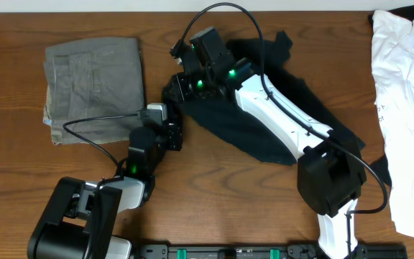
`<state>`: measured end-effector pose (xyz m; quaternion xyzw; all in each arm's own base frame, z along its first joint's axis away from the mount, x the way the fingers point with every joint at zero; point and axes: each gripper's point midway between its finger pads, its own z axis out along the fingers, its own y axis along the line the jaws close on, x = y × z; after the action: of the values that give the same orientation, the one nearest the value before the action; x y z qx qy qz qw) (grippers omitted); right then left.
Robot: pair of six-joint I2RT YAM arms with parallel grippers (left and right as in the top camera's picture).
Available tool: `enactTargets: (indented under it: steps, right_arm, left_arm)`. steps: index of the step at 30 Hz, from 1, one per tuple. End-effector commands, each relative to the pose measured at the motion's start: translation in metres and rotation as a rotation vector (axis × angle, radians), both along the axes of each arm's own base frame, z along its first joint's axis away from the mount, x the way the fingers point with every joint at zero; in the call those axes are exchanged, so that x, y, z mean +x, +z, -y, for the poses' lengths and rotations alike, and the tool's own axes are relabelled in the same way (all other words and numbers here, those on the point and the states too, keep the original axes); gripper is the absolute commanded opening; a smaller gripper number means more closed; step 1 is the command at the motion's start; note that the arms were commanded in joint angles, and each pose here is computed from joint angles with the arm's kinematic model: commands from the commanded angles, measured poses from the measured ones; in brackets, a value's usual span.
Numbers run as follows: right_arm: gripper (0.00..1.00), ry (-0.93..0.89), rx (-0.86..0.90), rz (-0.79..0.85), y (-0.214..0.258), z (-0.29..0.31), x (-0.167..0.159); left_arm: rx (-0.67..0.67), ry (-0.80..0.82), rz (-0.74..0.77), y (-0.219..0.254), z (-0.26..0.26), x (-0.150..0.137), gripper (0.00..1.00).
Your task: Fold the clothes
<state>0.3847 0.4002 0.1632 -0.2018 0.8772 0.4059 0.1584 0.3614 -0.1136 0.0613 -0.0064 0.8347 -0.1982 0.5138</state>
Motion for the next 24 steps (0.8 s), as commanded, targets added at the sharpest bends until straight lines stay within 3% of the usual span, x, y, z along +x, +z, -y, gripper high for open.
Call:
enactTargets:
  steps: [1,3,4,16,24]
  right_arm:
    - [0.17,0.005,0.012,-0.01,0.001,0.0,-0.001]
    - [0.17,0.005,0.01,-0.012,0.001,0.0,-0.001]
    - [0.17,0.005,0.009,-0.014,0.001,0.0,-0.002]
    - [0.17,-0.033,-0.048,-0.04,-0.011,0.027,0.009]
    - [0.18,-0.162,-0.309,-0.136,-0.051,0.126,0.025]
  left_arm:
    - [0.015,0.036,0.021,0.005,-0.004,0.008,0.25]
    - [0.015,0.036,0.021,0.005,-0.004,0.008,0.07]
    - [0.015,0.036,0.021,0.005,-0.004,0.008,0.06]
    - [0.016,0.031,0.01,0.002,-0.004,0.006,0.06]
    - [0.018,0.031,0.004,0.001,-0.004,0.006,0.06]
